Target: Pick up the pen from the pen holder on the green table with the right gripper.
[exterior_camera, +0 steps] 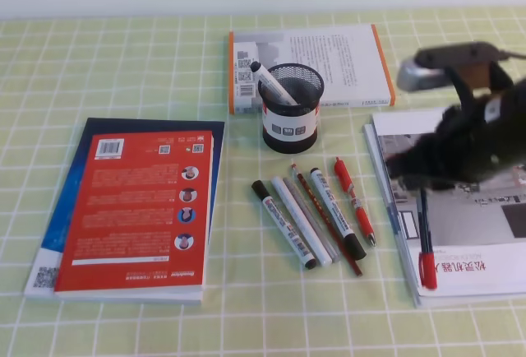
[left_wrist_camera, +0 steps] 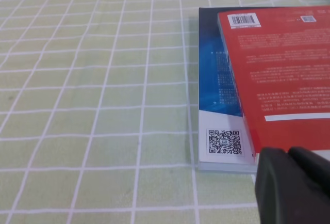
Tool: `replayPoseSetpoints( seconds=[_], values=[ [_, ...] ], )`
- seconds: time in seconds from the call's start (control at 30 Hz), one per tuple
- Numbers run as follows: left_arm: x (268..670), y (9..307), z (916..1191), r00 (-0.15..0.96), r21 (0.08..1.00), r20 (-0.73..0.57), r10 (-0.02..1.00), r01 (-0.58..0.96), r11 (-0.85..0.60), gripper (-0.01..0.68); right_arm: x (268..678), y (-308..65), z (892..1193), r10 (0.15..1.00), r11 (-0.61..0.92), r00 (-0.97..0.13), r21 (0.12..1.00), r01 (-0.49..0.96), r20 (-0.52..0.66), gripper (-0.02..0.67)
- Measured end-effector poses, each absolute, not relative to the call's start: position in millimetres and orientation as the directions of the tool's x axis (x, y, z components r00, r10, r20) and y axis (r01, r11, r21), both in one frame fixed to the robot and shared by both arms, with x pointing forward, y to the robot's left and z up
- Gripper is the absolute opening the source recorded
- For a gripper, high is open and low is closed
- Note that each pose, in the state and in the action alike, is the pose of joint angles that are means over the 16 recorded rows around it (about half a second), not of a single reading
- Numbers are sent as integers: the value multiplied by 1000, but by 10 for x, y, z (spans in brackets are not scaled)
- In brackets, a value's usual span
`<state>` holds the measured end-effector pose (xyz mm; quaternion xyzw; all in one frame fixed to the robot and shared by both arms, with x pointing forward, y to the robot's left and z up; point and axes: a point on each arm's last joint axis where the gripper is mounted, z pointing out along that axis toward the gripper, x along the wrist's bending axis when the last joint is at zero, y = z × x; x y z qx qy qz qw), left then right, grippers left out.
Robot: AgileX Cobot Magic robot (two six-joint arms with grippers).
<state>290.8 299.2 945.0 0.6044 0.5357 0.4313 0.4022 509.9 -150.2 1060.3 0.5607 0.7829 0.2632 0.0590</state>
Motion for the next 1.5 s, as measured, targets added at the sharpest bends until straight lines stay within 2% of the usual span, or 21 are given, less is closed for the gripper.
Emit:
replayPoseSetpoints(
  seconds=[0.23,0.57,0.77,0.97,1.13,1.5],
  values=[
    [2908,2992,9450,54,948,90,994,301,-103,-5,5496,-1385,10576,937,238,-321,426,873,135,44],
    [2908,2992,9450,54,948,90,994,301,-103,-5,6096,-1200,10094,951,242,-292,342,908,104,44],
    [2908,2992,9450,54,948,90,994,301,-103,-5,6293,-1165,9853,956,227,-274,321,919,107,44],
    [2908,2992,9450,54,948,90,994,301,-103,-5,6374,-1143,9760,957,216,-266,330,919,114,53],
    [2908,2992,9450,54,948,90,994,301,-103,-5,6395,-1135,9755,957,210,-265,347,914,119,94],
    [2908,2992,9450,54,948,90,994,301,-103,-5,6361,-1155,9832,957,207,-266,366,907,119,264]
  ],
)
